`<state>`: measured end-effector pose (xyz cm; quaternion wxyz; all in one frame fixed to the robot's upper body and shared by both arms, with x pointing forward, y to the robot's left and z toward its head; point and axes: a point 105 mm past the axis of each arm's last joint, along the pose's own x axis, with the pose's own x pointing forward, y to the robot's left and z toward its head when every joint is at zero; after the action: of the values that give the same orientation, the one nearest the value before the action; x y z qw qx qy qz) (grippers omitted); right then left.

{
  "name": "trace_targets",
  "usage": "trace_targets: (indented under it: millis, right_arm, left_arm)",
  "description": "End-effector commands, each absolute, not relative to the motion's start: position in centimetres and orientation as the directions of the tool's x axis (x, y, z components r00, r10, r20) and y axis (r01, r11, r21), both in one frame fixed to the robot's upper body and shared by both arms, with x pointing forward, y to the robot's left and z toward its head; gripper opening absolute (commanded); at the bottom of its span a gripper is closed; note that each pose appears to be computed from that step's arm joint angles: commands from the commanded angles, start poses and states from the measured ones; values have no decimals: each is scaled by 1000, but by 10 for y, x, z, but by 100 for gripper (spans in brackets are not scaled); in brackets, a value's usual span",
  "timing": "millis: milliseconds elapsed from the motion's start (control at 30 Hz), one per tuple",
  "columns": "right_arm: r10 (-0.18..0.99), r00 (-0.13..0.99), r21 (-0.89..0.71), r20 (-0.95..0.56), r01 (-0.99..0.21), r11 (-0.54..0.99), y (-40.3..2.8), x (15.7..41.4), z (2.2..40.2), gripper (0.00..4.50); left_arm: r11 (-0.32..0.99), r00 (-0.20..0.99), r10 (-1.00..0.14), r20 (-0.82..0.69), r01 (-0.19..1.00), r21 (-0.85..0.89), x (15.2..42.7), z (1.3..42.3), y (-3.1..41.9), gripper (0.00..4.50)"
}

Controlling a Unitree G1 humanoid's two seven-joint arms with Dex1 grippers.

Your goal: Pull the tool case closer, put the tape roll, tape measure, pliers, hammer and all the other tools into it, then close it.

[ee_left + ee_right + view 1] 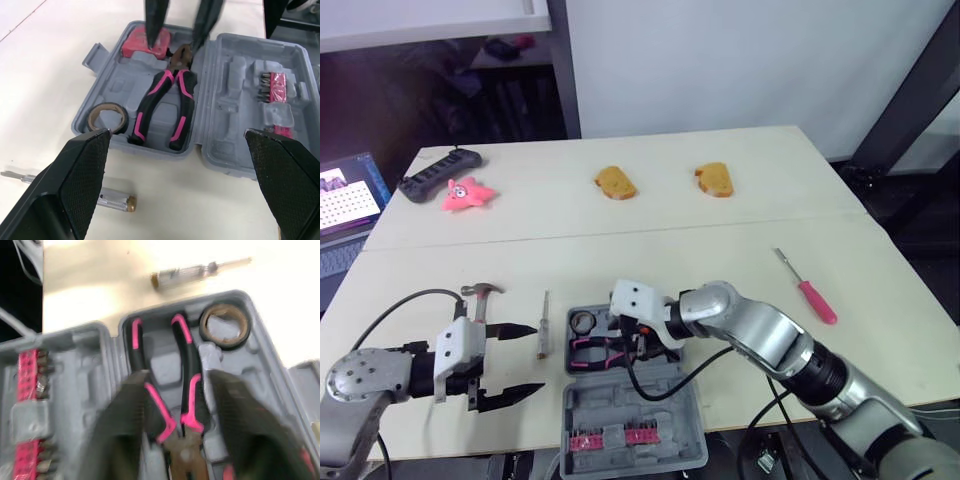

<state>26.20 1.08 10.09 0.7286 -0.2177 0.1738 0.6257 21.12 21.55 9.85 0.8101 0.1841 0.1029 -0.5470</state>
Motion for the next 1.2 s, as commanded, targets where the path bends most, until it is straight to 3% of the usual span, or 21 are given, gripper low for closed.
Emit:
trace_targets:
  millis: [33, 500, 733, 933, 1067, 1200]
  right_arm:
    - [897, 145, -127, -418, -987, 100, 17, 260, 111, 4]
    - [841, 146, -16, -521, -987, 161, 2, 255, 39, 4]
    - [544, 105, 45, -833, -966, 255, -50, 245, -43, 4]
    - [478, 75, 73, -875, -956, 285, -57, 239, -54, 4]
    - [602, 116, 41, -790, -970, 241, -33, 247, -29, 4]
    - [838, 200, -102, -507, -980, 172, -1, 261, 50, 4]
  left_arm:
    - [329, 384, -846, -371, 922, 203, 213, 104, 218, 450]
    - [333, 388, -841, -378, 921, 204, 211, 104, 219, 450]
    - [334, 391, -837, -382, 919, 208, 210, 105, 220, 450]
    - [334, 391, -836, -386, 919, 209, 210, 105, 220, 450]
    - [332, 389, -835, -389, 920, 207, 211, 105, 220, 450]
    - [335, 384, -832, -401, 923, 188, 211, 97, 217, 450]
